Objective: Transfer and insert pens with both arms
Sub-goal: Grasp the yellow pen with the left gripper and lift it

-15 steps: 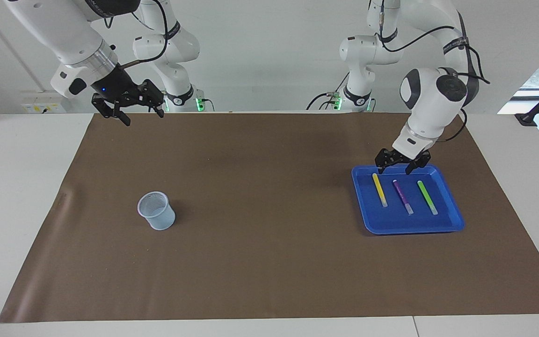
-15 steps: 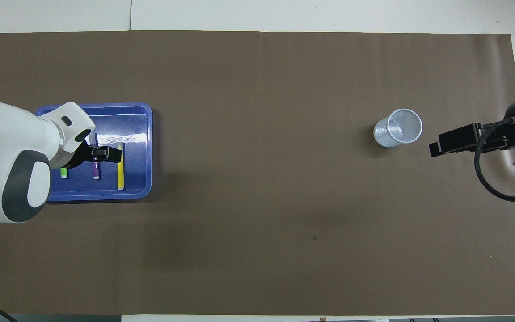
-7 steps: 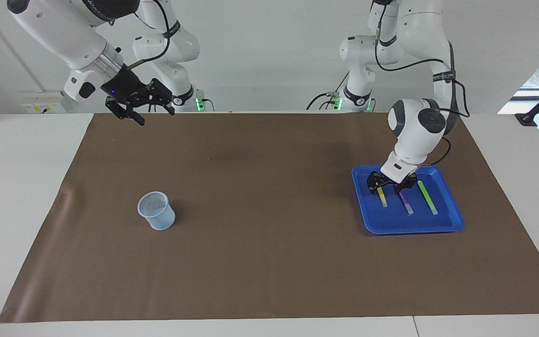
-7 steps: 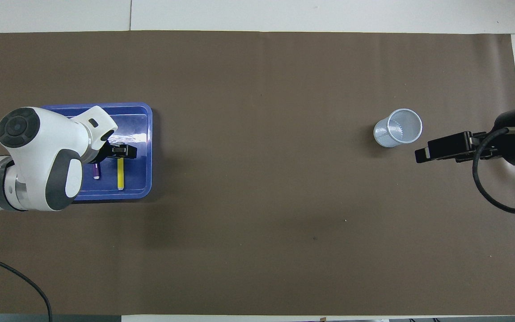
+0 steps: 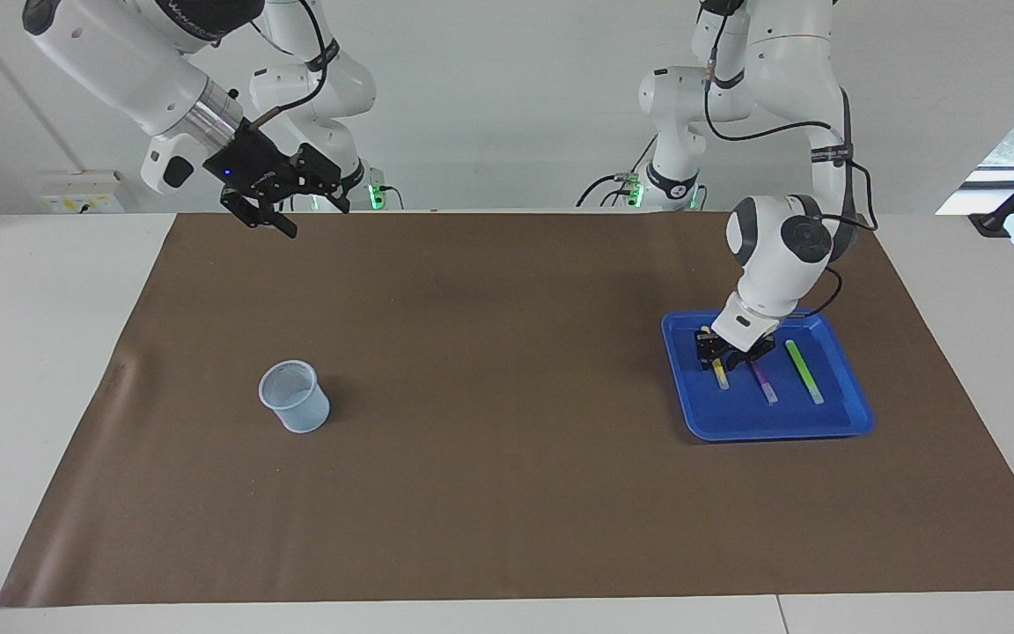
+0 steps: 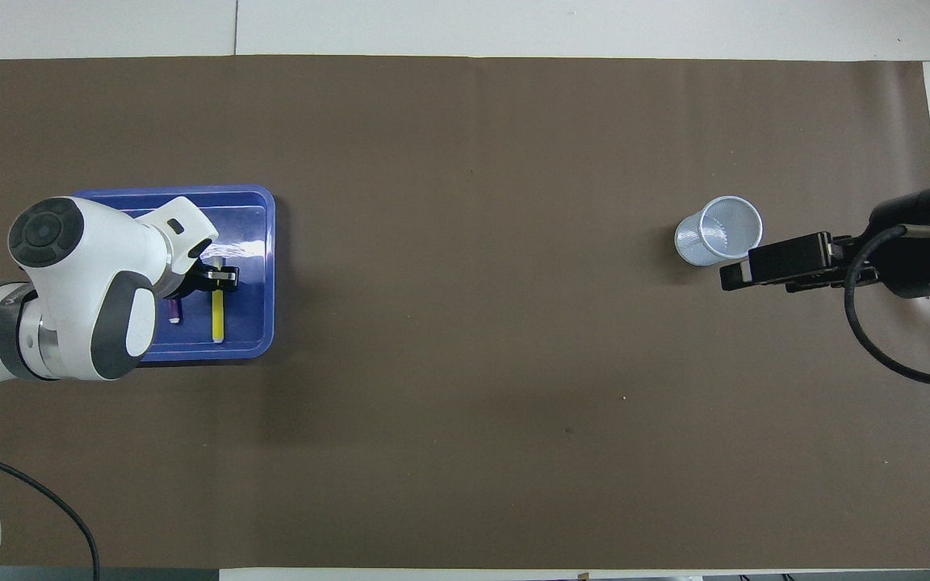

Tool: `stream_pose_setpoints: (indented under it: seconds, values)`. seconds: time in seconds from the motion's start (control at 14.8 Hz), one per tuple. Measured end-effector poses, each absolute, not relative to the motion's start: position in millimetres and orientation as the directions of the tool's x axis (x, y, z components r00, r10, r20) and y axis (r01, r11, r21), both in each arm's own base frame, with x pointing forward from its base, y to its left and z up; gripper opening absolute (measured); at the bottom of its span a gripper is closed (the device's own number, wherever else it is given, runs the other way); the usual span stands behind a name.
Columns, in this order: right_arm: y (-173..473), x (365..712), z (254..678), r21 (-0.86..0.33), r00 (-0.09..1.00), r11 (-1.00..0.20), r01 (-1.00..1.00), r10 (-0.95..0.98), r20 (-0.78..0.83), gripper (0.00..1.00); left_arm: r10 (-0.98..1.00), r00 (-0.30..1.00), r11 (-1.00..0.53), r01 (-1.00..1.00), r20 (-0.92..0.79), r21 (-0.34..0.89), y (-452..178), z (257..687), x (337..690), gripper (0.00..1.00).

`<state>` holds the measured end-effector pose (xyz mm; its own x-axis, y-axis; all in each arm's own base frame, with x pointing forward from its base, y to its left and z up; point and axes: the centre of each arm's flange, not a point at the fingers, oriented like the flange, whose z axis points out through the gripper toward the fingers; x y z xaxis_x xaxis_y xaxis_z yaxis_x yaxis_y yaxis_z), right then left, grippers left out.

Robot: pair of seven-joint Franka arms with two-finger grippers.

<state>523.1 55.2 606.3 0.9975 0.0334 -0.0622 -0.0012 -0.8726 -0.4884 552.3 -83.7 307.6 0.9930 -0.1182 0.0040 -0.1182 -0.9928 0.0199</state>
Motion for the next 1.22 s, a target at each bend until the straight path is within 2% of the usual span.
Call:
stream_pose_setpoints:
  seconds: [0.07, 0.14, 0.2, 0.27, 0.61, 0.75, 1.02, 1.22]
  values:
    - [56, 521, 605, -0.499, 0.997, -0.867, -0.007, 0.031, -0.068, 1.00, -0.118, 0.993, -0.993, -0.118, 0.002, 0.020, -84, 307, 552, 0.33]
    - [57, 520, 604, -0.514, 0.997, -0.858, -0.015, 0.027, -0.074, 1.00, -0.118, 0.993, -0.993, -0.118, 0.001, 0.020, -83, 306, 551, 0.33]
    - [57, 518, 602, -0.535, 0.996, -0.845, -0.026, 0.022, -0.082, 1.00, -0.117, 0.993, -0.993, -0.117, -0.001, 0.019, -83, 305, 551, 0.22]
    - [56, 518, 599, -0.559, 0.996, -0.828, -0.040, 0.013, -0.092, 1.00, -0.117, 0.993, -0.993, -0.117, -0.001, 0.019, -83, 305, 551, 0.17]
    - [53, 516, 587, -0.619, 0.990, -0.779, -0.102, -0.022, -0.136, 1.00, -0.107, 0.994, -0.994, -0.107, 0.002, 0.019, -82, 307, 552, 0.17]
    - [55, 513, 583, -0.655, 0.988, -0.744, -0.133, -0.044, -0.151, 1.00, -0.067, 0.998, -0.998, -0.067, 0.004, 0.020, -82, 320, 559, 0.17]
    - [62, 507, 570, -0.728, 0.981, -0.659, -0.189, -0.094, -0.169, 1.00, 0.113, 0.994, -0.993, 0.112, 0.009, 0.026, -90, 381, 577, 0.17]
    - [70, 506, 567, -0.762, 0.973, -0.606, -0.230, -0.136, -0.185, 1.00, 0.263, 0.965, -0.964, 0.262, 0.018, 0.043, -114, 428, 574, 0.17]
